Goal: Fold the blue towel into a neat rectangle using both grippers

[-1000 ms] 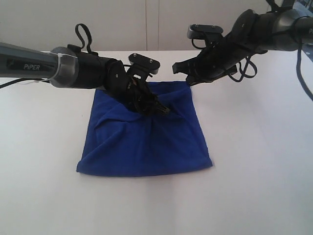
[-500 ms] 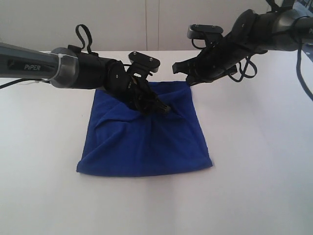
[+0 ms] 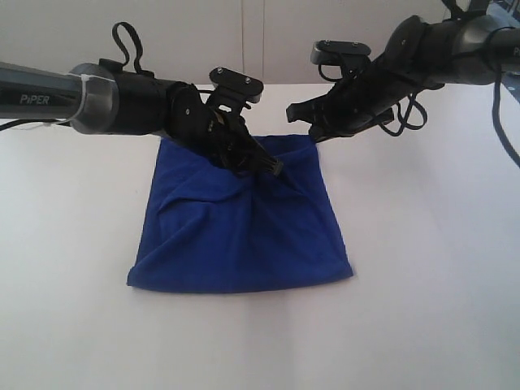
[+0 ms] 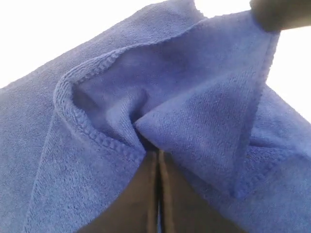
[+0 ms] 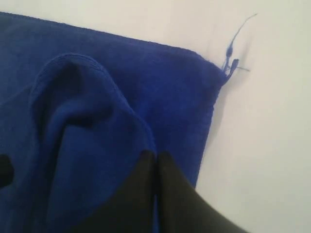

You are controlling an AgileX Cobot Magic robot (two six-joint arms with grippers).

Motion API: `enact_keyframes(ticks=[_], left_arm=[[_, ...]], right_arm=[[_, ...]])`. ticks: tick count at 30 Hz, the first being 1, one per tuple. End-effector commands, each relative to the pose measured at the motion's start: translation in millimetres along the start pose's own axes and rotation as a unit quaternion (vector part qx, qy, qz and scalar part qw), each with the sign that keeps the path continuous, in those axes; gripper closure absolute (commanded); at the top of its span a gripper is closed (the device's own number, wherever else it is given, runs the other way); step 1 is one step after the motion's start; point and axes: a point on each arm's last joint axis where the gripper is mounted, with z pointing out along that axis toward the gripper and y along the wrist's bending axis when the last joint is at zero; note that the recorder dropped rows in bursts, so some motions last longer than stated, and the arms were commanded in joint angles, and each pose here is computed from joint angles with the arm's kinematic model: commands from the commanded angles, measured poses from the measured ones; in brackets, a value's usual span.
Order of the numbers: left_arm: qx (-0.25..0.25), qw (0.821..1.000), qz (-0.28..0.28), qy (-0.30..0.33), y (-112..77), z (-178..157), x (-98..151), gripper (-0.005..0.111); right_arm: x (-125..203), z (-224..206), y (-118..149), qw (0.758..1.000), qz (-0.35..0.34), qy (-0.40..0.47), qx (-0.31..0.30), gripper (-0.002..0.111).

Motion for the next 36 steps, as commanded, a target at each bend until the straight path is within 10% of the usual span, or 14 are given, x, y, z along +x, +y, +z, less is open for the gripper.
enact_keyframes(ticks=[1,12,21,36], left_arm=[[0.005,1.0,-0.002,0.006,-2.4,-3.2,-1.8,0.106],[0.008,1.0,-0.001,0.012,-5.2,-0.5,0.6,0.105],[0.009,1.0,-0.001,0.016,-5.4,-0.5,1.3,0.073],[0.009,0.999,-0.002,0.031,-4.9,10.0,9.8,0.075]], right_arm=[[-3.4,-6.3,-1.6,1.0,-0.001,-0.005,0.001,0.108],[-3.4,-6.3,-1.6,1.0,-0.001,-0.005,0.001,0.108],[-3.4,-6.3,-1.6,1.0,-0.001,-0.005,0.001,0.108],[-3.3,-6.3,-1.5,1.0,-0.001,-0.004,0.001,0.108]])
